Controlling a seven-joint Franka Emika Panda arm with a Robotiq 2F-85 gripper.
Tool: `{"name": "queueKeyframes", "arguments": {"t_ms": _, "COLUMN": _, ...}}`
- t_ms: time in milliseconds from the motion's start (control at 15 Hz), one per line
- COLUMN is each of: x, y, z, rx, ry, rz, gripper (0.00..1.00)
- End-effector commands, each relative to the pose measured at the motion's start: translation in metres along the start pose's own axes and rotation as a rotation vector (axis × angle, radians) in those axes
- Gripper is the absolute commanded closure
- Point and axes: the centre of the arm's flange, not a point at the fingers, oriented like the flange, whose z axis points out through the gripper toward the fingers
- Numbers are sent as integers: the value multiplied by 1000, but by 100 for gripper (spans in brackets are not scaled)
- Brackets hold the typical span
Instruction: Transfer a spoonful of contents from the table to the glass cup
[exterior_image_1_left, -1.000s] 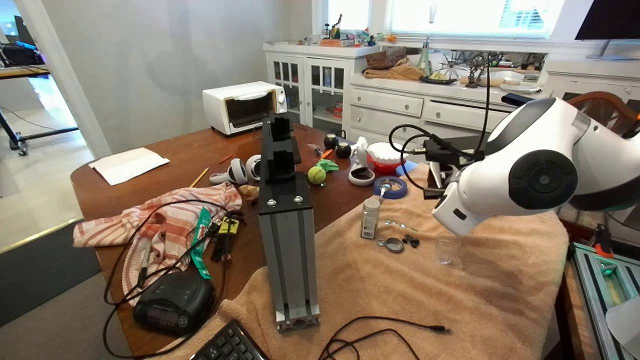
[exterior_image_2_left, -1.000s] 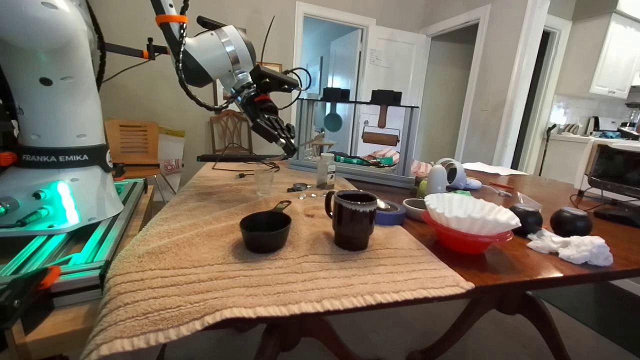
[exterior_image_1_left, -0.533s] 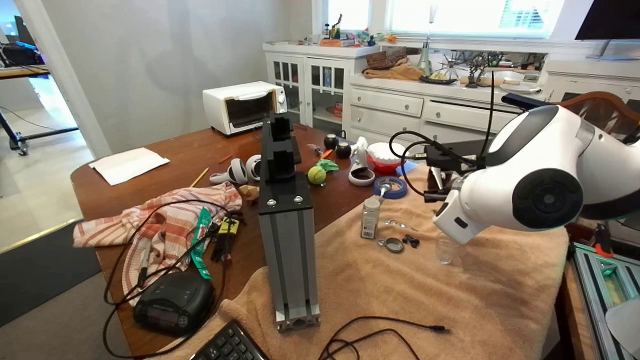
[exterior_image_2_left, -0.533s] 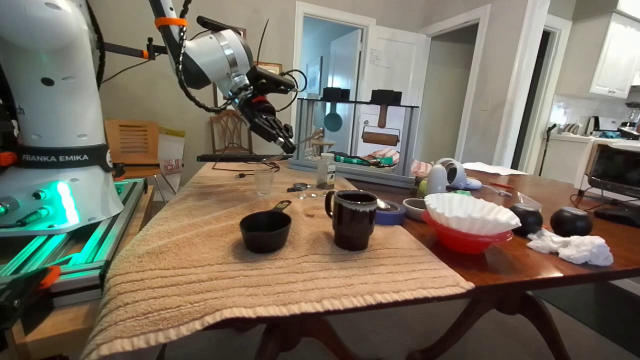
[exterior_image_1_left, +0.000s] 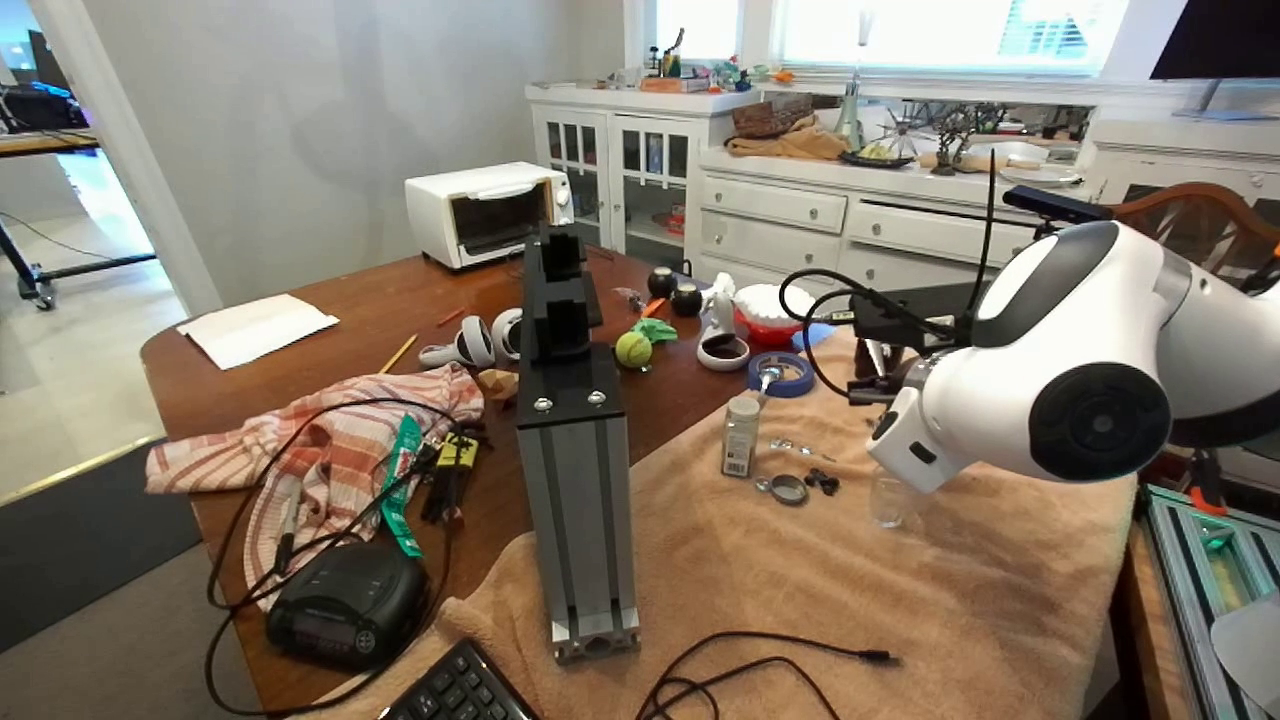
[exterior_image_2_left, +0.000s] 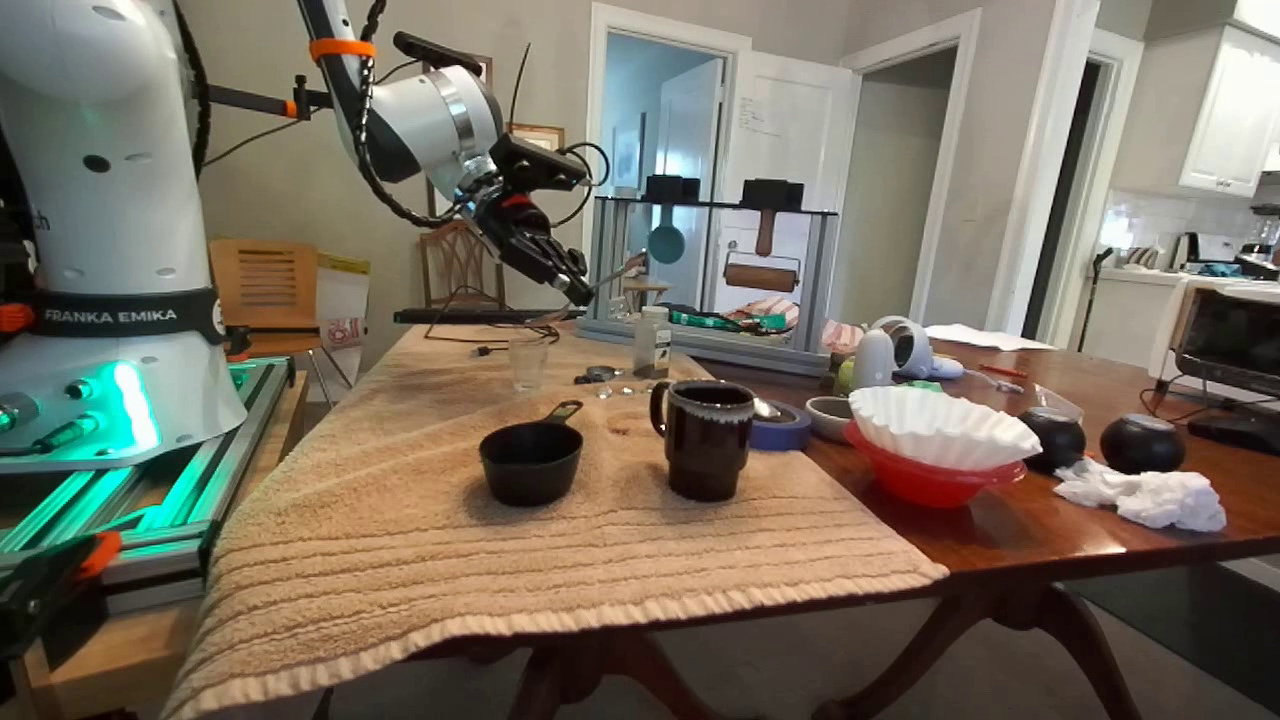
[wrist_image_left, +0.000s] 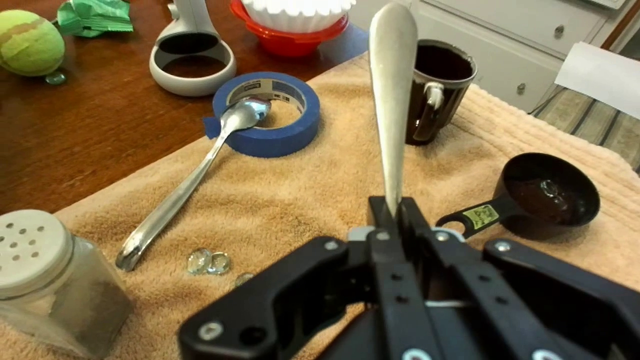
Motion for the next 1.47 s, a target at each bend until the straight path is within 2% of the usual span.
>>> {"name": "queueKeyframes", "arguments": {"t_ms": 0, "x": 6, "y": -5, "z": 1, "rx": -14, "ry": -66, "rz": 2, "gripper": 98}}
{"name": "queueKeyframes", "arguments": {"t_ms": 467, "x": 4, "y": -3, "z": 1, "rx": -15, "ry": -113, "rz": 13, "gripper": 98}}
{"name": "queueKeyframes", "arguments": {"t_ms": 1000, "x": 8, "y": -2, "z": 0, "rx": -47, "ry": -70, "rz": 31, "gripper": 98}}
{"name": "queueKeyframes", "arguments": {"t_ms": 1400, "x": 6, "y": -2, "z": 0, "rx": -51, "ry": -116, "rz": 42, "gripper": 98}}
